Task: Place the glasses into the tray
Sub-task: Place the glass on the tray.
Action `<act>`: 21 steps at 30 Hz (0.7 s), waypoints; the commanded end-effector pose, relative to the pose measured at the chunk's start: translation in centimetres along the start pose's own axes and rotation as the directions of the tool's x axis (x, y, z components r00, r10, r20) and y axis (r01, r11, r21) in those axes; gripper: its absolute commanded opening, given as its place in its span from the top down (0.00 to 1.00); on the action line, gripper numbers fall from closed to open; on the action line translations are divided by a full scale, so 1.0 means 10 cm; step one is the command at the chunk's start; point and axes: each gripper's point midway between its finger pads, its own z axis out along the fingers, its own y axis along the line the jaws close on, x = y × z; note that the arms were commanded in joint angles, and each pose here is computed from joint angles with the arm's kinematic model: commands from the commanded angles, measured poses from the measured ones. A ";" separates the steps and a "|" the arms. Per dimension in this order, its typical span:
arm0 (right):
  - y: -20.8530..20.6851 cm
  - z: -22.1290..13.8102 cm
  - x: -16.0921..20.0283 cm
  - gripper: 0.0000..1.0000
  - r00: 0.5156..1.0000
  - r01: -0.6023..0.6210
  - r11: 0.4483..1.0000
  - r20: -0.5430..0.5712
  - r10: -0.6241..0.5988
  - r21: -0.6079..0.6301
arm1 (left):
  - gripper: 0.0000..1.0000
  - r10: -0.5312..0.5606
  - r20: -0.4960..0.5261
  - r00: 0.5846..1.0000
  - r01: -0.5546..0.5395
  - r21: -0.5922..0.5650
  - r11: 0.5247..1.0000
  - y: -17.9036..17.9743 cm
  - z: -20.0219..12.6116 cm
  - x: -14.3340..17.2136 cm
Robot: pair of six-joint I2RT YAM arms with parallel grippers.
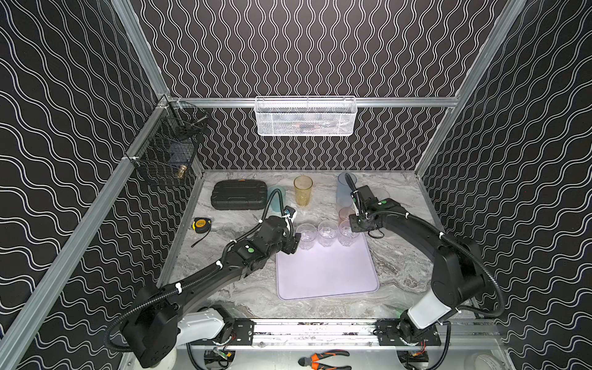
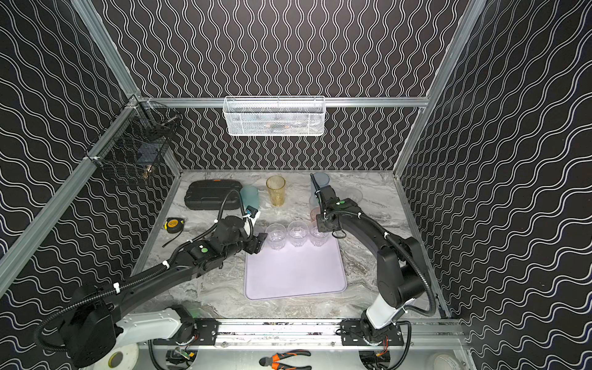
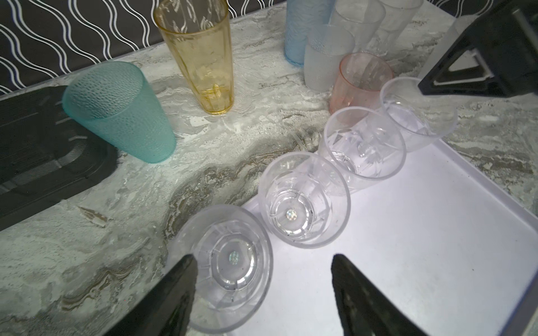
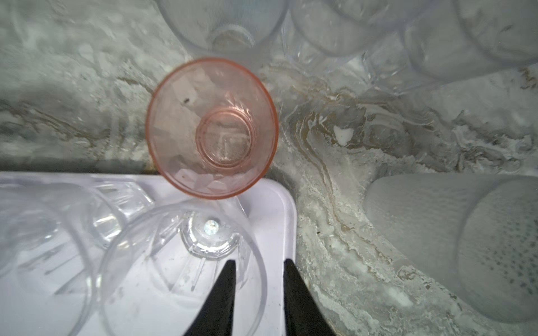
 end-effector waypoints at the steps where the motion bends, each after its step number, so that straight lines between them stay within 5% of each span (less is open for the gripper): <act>1: -0.05 -0.25 -0.14 0.63 0.999 0.002 1.000 0.046 -0.002 -0.001 | 0.24 -0.109 0.050 0.993 0.109 0.016 0.994 0.12 -0.10 -0.21; 9: -0.61 -0.66 -0.75 0.48 0.948 -0.211 0.978 0.243 0.205 -0.002 | 0.26 -0.333 0.111 0.936 0.343 -0.079 0.936 0.88 -0.26 -0.64; 16: -1.34 -0.35 -0.94 0.40 0.835 -0.480 0.874 0.344 0.430 0.071 | 0.27 -0.377 0.123 0.918 0.377 0.025 0.926 0.75 -0.13 -0.74; 21: -1.47 0.01 -1.04 0.40 0.793 -0.548 0.836 0.338 0.507 0.033 | 0.28 -0.352 0.098 0.931 0.355 -0.012 0.935 0.80 0.02 -0.53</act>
